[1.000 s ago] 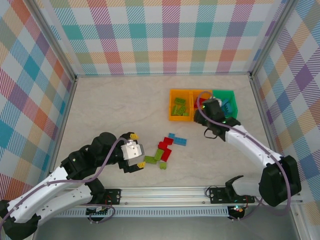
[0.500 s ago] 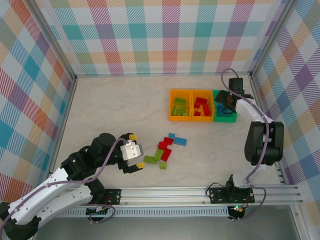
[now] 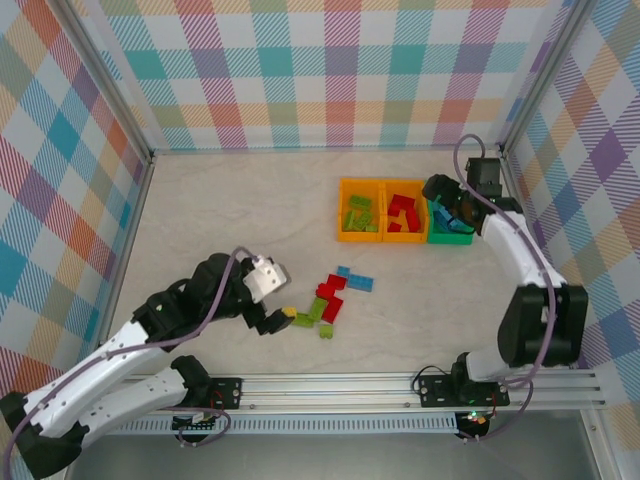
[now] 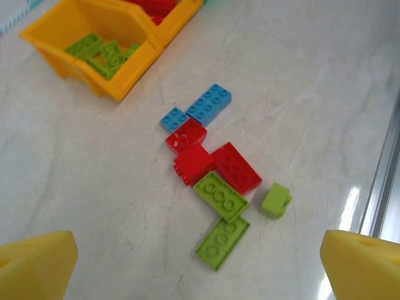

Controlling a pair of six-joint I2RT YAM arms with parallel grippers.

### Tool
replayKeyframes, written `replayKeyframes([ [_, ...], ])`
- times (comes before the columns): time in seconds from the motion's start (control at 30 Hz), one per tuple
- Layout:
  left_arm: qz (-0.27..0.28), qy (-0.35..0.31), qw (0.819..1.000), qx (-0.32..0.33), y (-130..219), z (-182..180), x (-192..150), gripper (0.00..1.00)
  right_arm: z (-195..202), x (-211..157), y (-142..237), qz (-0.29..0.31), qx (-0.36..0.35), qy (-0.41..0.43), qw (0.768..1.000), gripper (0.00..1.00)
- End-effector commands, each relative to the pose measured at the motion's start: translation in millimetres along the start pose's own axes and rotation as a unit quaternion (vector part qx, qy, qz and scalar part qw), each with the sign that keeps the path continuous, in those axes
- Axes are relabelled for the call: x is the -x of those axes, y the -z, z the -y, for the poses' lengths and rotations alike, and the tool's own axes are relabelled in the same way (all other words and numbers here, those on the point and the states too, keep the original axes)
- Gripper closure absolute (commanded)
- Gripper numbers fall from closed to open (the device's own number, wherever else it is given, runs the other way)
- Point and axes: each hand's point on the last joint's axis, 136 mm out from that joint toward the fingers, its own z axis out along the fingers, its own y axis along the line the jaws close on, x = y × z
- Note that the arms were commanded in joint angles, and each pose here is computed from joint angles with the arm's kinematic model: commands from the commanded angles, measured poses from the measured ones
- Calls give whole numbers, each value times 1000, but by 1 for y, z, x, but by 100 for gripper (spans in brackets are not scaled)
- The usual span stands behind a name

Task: Sort the legos into containers by color

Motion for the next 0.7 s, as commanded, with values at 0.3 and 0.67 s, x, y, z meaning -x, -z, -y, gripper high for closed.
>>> replayKeyframes([
  [0.3, -93, 319, 941, 59, -104, -30, 5, 0, -98, -176, 95, -280, 209, 91, 933, 0],
  [0.67, -199, 325, 922, 60, -182, -7, -29, 14, -76, -203, 98, -304, 176, 110, 930, 2],
])
